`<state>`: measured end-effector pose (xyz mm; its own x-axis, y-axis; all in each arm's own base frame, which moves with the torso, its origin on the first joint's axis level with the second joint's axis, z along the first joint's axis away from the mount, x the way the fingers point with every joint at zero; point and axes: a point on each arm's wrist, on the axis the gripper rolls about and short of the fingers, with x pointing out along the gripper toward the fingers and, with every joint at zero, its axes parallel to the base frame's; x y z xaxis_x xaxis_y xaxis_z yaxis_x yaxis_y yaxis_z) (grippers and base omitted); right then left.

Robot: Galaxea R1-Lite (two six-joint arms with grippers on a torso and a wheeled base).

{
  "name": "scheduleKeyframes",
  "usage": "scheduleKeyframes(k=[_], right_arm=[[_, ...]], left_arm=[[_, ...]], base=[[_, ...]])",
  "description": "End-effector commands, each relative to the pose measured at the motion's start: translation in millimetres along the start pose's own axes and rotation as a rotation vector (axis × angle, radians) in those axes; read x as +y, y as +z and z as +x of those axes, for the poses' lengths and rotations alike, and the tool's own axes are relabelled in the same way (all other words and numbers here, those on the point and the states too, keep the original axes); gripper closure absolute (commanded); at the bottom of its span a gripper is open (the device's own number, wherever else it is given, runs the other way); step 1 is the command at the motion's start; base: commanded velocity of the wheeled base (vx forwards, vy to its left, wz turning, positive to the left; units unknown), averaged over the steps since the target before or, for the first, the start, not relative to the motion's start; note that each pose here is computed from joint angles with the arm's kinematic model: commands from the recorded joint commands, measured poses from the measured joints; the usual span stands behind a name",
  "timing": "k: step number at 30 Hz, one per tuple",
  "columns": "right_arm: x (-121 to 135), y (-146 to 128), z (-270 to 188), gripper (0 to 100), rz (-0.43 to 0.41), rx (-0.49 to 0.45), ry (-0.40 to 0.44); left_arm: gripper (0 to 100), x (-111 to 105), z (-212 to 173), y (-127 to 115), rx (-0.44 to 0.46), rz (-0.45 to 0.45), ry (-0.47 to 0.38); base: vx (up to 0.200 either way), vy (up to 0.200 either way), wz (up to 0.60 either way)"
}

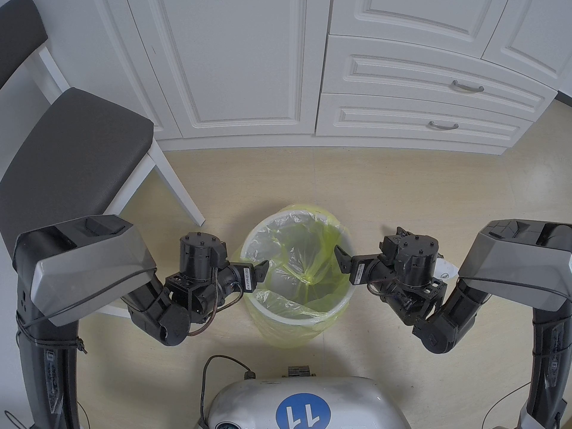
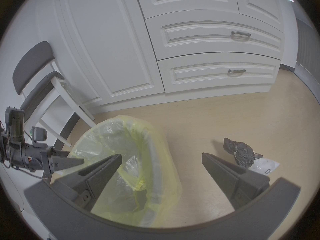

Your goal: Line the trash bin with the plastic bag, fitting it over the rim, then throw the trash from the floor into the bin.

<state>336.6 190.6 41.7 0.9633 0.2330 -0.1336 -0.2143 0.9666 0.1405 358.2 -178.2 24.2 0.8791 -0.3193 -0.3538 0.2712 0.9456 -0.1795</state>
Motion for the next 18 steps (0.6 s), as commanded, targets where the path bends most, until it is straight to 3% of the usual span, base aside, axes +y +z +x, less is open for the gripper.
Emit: scheduleKeyframes(k=[1, 8, 18], right_arm=[[-4.0, -0.6, 8.1, 0, 0.003, -0.012, -0.019], [-11.6, 28.5, 2.8, 0, 0.016, -0.071, -0.036], [-39.4, 46.8, 1.4, 0, -0.014, -0.055, -0.114]], left_arm=[[0, -4.3, 13.7, -11.7, 0.007, 0.007, 0.03], [0, -7.3, 22.6, -12.5, -0.013, 0.008, 0.074], [0, -11.5, 17.8, -2.0, -0.049, 0.003, 0.079]], base=[[0.0, 0.0, 0.0], [0.0, 0.0, 0.0], [0.0, 0.0, 0.0]])
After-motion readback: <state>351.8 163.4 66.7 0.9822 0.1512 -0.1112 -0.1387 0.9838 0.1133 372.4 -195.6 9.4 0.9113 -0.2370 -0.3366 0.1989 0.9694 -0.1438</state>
